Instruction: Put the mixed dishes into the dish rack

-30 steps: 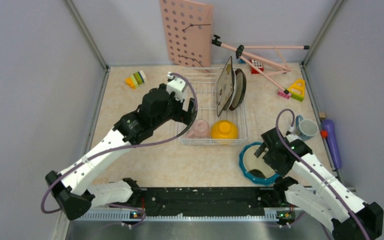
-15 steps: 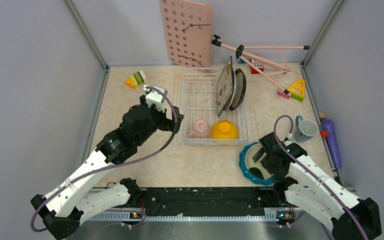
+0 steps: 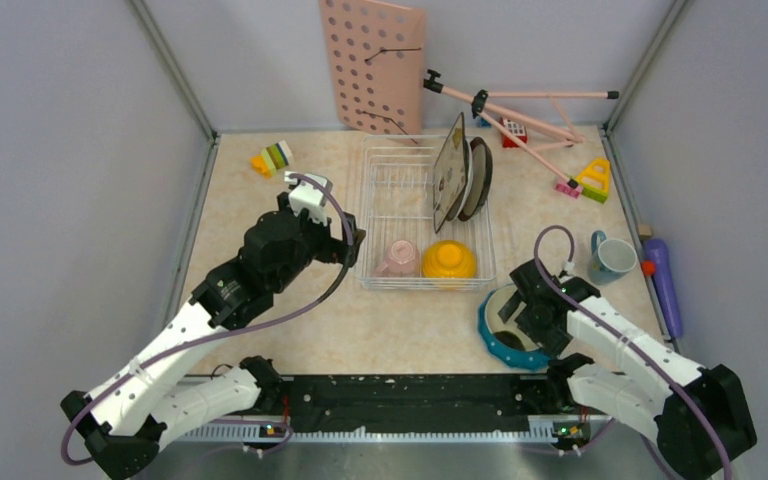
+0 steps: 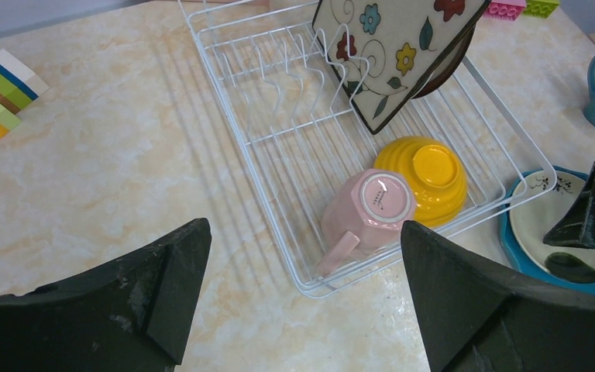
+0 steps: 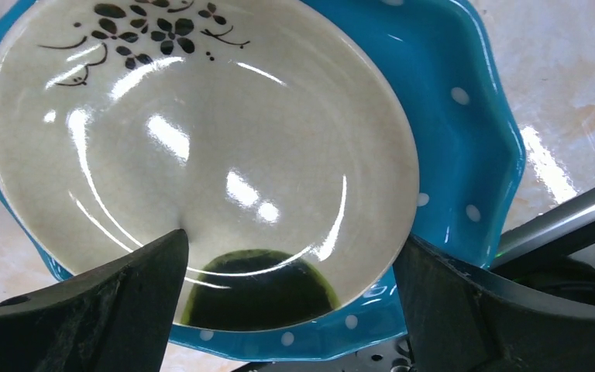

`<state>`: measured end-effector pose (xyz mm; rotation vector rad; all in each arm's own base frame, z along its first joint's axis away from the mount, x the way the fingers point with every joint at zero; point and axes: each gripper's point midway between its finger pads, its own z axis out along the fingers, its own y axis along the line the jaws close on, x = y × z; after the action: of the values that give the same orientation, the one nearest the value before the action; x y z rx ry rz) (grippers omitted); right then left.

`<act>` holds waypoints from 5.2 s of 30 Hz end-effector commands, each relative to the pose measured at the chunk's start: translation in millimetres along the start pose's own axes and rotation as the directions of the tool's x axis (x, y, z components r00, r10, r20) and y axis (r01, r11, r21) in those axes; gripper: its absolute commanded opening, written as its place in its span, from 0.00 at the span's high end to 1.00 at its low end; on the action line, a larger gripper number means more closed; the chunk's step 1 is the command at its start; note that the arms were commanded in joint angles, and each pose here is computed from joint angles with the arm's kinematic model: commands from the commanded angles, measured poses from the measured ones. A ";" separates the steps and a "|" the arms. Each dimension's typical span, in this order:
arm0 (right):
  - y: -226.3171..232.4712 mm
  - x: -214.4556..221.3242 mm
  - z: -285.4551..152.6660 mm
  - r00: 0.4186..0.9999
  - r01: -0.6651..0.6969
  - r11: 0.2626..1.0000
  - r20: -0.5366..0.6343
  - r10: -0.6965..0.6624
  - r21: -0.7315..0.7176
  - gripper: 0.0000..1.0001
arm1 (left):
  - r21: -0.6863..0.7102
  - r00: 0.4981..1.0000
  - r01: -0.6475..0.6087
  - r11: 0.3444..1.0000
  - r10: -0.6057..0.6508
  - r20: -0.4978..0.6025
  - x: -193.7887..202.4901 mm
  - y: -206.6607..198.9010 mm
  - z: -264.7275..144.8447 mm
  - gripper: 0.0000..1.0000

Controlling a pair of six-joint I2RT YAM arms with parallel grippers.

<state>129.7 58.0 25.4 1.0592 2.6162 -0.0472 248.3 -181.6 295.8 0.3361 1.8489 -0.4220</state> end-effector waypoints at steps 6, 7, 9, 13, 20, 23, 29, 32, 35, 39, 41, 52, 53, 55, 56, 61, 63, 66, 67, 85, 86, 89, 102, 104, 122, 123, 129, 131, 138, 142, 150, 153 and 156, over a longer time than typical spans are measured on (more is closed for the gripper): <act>16.9 -12.9 -3.2 0.999 -0.031 0.999 0.037 0.032 -0.023 0.35 | -0.001 1.000 0.010 1.000 -0.010 0.010 -4.9 1.3 -5.6 0.03; 14.6 -13.7 -4.6 0.998 -0.042 0.999 0.044 0.043 -0.025 0.46 | 0.006 1.000 0.009 1.000 -0.009 0.012 -4.6 0.2 -5.8 0.03; 12.0 -15.9 -9.8 0.996 -0.067 0.996 0.062 0.070 -0.051 0.71 | 0.013 1.000 0.005 1.000 -0.005 0.012 -4.3 -0.9 -5.6 0.03; 5.5 -20.5 -22.2 0.989 -0.111 0.989 0.091 0.120 -0.097 0.86 | 0.016 1.000 -0.003 1.000 0.003 0.014 -7.9 -1.6 -6.3 0.03; 1.6 -40.6 -46.9 0.973 -0.123 0.982 0.177 0.148 -0.146 0.95 | 0.071 1.000 -0.002 0.997 0.002 -0.002 -4.4 -12.3 -2.3 0.03; 3.6 -52.1 -51.5 0.966 -0.100 0.986 0.225 0.128 -0.131 0.49 | 0.083 1.000 0.004 0.997 -0.003 -0.012 -1.2 -15.0 -0.3 0.03; 13.0 -49.7 -35.4 0.982 0.006 0.995 0.187 0.013 -0.098 0.04 | 0.113 0.999 0.005 0.994 -0.002 -0.033 5.8 -19.9 -1.2 0.03; 15.8 -41.3 -21.0 0.990 -0.018 0.990 0.137 0.037 -0.140 0.04 | 0.113 0.999 0.003 0.994 0.001 -0.036 8.5 -18.9 -2.8 0.04; 14.7 -35.7 -14.6 0.993 -0.019 0.987 0.114 0.037 -0.159 0.04 | 0.107 0.999 0.002 0.994 0.002 -0.043 11.3 -16.9 -4.6 0.04; 3.5 -34.2 -10.3 0.994 -0.005 0.996 0.108 0.015 -0.088 0.03 | 0.093 0.999 -0.001 0.996 0.006 -0.053 14.7 -14.0 -5.0 0.03; 0.9 -32.6 -6.3 0.995 -0.003 0.998 0.099 0.009 -0.061 0.03 | 0.081 0.998 -0.001 0.997 0.006 -0.064 16.5 -12.6 -2.7 0.03; -11.1 -28.4 2.4 0.986 -0.117 0.992 0.117 0.122 -0.049 0.67 | 0.077 0.995 -0.007 0.997 0.015 -0.096 20.3 -13.6 2.8 0.03; -13.0 -31.6 -1.1 0.983 -0.125 0.991 0.132 0.130 -0.045 0.79 | 0.079 0.995 -0.007 0.997 0.015 -0.095 20.0 -14.1 3.1 0.03; -12.6 -34.3 -5.3 0.979 -0.140 0.988 0.143 0.148 -0.058 1.00 | 0.082 0.995 -0.005 0.997 0.013 -0.099 20.1 -15.2 4.5 0.03; -12.5 -34.6 -6.5 0.977 -0.148 0.987 0.144 0.156 -0.065 1.00 | 0.085 0.995 -0.003 0.996 0.011 -0.098 19.5 -16.1 4.8 0.03; -10.5 -42.1 -21.0 0.964 -0.191 0.977 0.166 0.205 -0.100 1.00 | 0.124 0.995 0.006 0.992 0.006 -0.099 17.4 -24.3 6.7 0.03; -9.1 -46.3 -29.6 0.959 -0.205 0.972 0.176 0.224 -0.119 1.00 | 0.161 0.996 0.009 0.987 0.006 -0.094 17.3 -31.2 7.2 0.04; -2.6 -56.5 -46.8 0.947 -0.217 0.960 0.200 0.251 -0.175 1.00 | 0.224 0.996 0.016 0.974 0.004 -0.089 17.9 -43.2 9.3 0.04; -0.2 -60.9 -54.0 0.942 -0.220 0.956 0.211 0.260 -0.196 1.00 | 0.259 0.996 0.017 0.966 0.007 -0.092 18.5 -49.6 9.2 0.04; 18.4 -135.3 -146.1 0.869 -0.117 0.962 0.443 0.219 -0.246 1.00 | 0.594 0.973 -0.181 0.784 0.230 -0.006 23.4 -126.6 22.2 0.12; 20.6 -139.5 -151.3 0.866 -0.105 0.963 0.454 0.210 -0.247 1.00 | 0.581 0.961 -0.233 0.780 0.277 0.013 25.1 -126.9 24.7 0.11; 32.0 -153.5 -169.8 0.854 -0.034 0.967 0.495 0.159 -0.252 1.00 | 0.541 0.925 -0.349 0.765 0.374 0.068 23.3 -124.1 32.4 0.10; 92.2 -159.4 -219.1 0.906 0.073 0.912 0.409 0.109 -0.404 1.00 | 0.380 0.618 -0.783 0.492 0.682 0.391 -1.1 -166.4 63.6 0.10; 99.9 -154.2 -221.7 0.924 0.065 0.903 0.366 0.106 -0.426 1.00 | 0.328 0.578 -0.815 0.478 0.713 0.397 -3.7 -168.3 73.7 0.10; 148.5 -106.9 -221.7 0.993 -0.019 0.774 0.080 0.090 -0.633 1.00 | 0.246 0.425 -0.904 0.350 0.795 0.433 15.2 -212.6 98.8 0.39; 150.5 -103.0 -222.4 0.995 -0.024 0.765 0.060 0.082 -0.643 1.00 | 0.245 0.425 -0.904 0.350 0.798 0.428 16.5 -211.7 99.8 0.48; 156.3 -92.3 -220.6 0.997 -0.055 0.739 0.000 0.075 -0.671 1.00 | 0.253 0.397 -0.915 0.314 0.815 0.422 26.5 -213.3 99.7 0.90; 156.0 -92.0 -219.9 0.997 -0.061 0.736 -0.002 0.081 -0.674 1.00 | 0.231 0.389 -0.919 0.318 0.821 0.419 27.5 -210.9 98.6 1.00; 146.9 -110.1 -225.7 0.986 -0.047 0.744 0.090 0.142 -0.666 0.39 | 0.218 0.484 -0.875 0.432 0.766 0.424 8.2 -204.2 82.0 1.00; 115.6 -142.7 -240.1 0.935 -0.047 0.797 0.254 0.247 -0.602 0.17 | 0.310 0.622 -0.783 0.539 0.677 0.393 -4.9 -201.5 61.9 1.00; 68.1 -182.1 -259.1 0.792 -0.079 0.821 0.464 0.396 -0.566 0.17 | 0.245 0.912 -0.390 0.888 0.335 0.238 -58.7 -150.5 48.7 1.00; 63.0 -182.8 -255.2 0.778 -0.077 0.823 0.482 0.403 -0.563 0.17 | 0.329 0.978 -0.156 0.931 0.099 0.183 -76.5 -134.4 55.8 1.00; 57.6 -183.9 -251.0 0.766 -0.087 0.832 0.497 0.408 -0.549 0.17 | 0.407 0.980 0.031 0.913 -0.107 0.166 -94.9 -119.2 62.1 1.00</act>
<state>220.5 29.1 329.3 0.9761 1.7881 0.3993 271.4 -326.6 339.6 0.7711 1.5716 -0.5063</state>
